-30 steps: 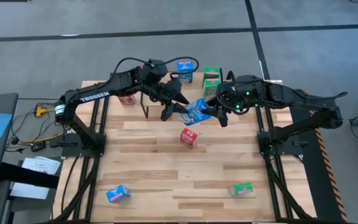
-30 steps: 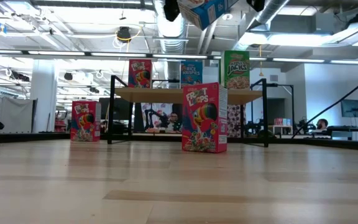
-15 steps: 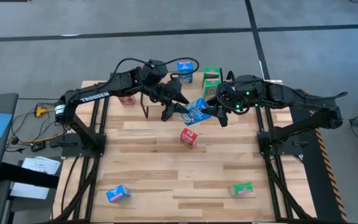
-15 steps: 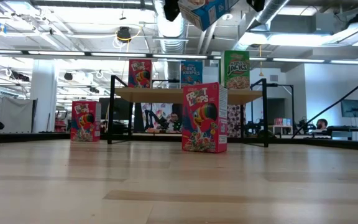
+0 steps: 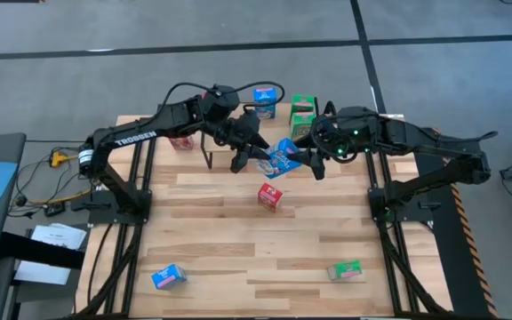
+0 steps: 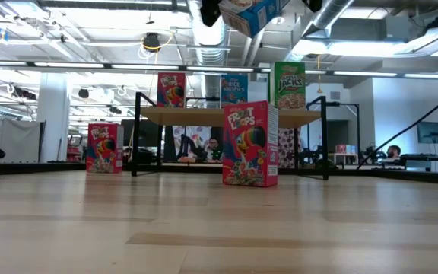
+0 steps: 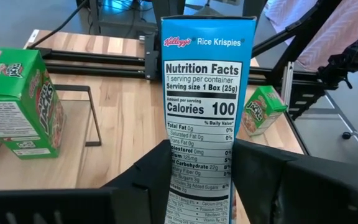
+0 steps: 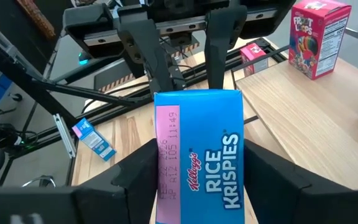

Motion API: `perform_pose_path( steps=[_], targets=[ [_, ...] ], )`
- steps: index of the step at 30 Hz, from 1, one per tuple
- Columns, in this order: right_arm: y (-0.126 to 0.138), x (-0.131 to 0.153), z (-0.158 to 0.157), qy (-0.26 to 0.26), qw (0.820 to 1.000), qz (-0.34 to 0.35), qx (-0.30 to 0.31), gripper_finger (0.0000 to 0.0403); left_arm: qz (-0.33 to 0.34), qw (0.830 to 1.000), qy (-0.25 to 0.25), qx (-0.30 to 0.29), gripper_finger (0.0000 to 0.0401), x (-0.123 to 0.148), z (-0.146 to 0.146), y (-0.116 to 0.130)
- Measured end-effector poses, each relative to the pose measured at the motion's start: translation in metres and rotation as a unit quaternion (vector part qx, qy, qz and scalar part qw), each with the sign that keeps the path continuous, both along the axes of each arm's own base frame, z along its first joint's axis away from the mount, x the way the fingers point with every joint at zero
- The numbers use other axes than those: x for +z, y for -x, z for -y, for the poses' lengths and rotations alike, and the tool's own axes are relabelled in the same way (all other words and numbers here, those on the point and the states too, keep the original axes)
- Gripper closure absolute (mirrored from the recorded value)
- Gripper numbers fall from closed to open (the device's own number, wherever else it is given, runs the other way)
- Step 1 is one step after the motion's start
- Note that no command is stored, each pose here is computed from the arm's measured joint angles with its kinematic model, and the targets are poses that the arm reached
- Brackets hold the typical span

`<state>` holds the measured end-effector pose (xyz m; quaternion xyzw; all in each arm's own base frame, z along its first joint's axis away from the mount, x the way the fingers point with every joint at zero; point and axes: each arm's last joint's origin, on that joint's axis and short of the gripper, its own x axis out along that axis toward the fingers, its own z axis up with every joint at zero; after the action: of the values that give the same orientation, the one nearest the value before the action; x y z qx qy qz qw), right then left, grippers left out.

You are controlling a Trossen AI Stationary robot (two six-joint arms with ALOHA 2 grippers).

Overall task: Stack cereal on shelf
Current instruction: Put the top blue cereal box on the shelf aligned with the other blue cereal box

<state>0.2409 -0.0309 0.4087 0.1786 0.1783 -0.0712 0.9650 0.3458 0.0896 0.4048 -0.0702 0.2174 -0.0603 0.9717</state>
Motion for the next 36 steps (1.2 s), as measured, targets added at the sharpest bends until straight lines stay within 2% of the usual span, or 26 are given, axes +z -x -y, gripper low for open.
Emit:
perform_pose_path(
  steps=[7,11,18,24,27,36],
  targets=[
    [0.002,0.001,0.000,0.000,1.000,0.002,0.000,0.0163,0.001,1.000,0.001,0.000,0.0275,0.000,0.000,0.000],
    [0.009,0.011,-0.001,0.005,1.000,0.020,0.001,0.0163,-0.001,1.000,0.003,-0.003,0.0275,0.000,0.000,0.001],
    [0.025,0.050,-0.003,0.061,0.995,0.078,0.015,0.0163,-0.002,1.000,0.002,0.021,0.0275,0.006,-0.011,0.013],
    [0.034,0.069,-0.005,0.091,0.990,0.101,0.021,0.0163,0.005,0.997,-0.014,0.072,0.0275,0.013,-0.029,0.025],
    [0.038,0.072,-0.005,0.109,0.990,0.087,0.028,0.0163,0.007,0.996,-0.029,0.087,0.0275,0.015,-0.035,0.029],
    [0.045,0.070,-0.003,0.122,0.992,0.037,-0.012,0.0163,0.023,0.993,-0.040,0.113,0.0275,-0.021,-0.045,0.022]
  ],
)
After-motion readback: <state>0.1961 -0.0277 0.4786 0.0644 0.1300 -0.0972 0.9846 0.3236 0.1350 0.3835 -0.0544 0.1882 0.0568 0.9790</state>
